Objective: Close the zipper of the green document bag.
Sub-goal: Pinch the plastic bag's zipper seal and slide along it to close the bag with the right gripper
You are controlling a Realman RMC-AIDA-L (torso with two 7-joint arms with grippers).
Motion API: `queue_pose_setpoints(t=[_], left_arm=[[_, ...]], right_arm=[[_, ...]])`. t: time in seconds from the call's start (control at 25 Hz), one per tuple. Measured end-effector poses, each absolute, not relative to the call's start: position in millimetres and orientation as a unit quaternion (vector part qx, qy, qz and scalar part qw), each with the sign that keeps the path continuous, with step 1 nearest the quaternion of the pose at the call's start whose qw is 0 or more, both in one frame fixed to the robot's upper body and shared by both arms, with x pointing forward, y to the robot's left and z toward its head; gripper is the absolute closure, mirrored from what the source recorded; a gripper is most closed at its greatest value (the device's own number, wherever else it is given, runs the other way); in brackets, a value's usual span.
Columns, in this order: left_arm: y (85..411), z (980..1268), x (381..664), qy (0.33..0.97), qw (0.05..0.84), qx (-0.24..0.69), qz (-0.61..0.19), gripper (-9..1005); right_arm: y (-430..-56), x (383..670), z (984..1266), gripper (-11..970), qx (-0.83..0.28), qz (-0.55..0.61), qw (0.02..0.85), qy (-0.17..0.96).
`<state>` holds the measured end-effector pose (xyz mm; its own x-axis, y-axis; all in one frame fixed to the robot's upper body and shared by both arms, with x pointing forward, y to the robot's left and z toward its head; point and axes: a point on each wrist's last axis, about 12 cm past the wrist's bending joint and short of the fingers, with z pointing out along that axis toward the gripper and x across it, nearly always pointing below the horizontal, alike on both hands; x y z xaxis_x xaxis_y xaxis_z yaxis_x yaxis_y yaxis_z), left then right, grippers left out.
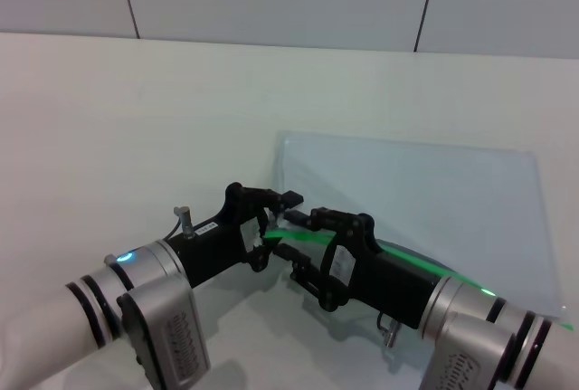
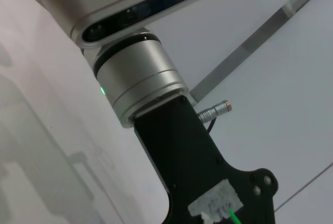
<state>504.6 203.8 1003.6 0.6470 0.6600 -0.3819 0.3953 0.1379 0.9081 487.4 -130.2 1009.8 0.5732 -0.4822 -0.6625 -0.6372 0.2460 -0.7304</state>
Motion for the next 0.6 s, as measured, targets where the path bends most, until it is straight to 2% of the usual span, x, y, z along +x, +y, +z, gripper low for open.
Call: queue_pose_setpoints(t=[0.24, 0.44, 0.6], left_arm=[[204.1, 1003.1, 503.7, 0.407, 0.635, 0.648, 0.104, 944], [203.9, 1003.4, 503.3, 0.406, 0.636, 0.648, 0.103, 944], [202.6, 1003.1, 502.4, 0.402, 0.636, 0.651, 0.101, 944]], right_arm=[[-129.9, 485.9, 1010.2, 558, -0.617, 0.047, 0.647, 0.444], [-130.1, 485.1, 1010.0, 801, -0.618, 0.045, 0.648, 0.443], [-130.4, 483.3, 1009.3, 838, -0.621, 0.038, 0.649, 0.438]])
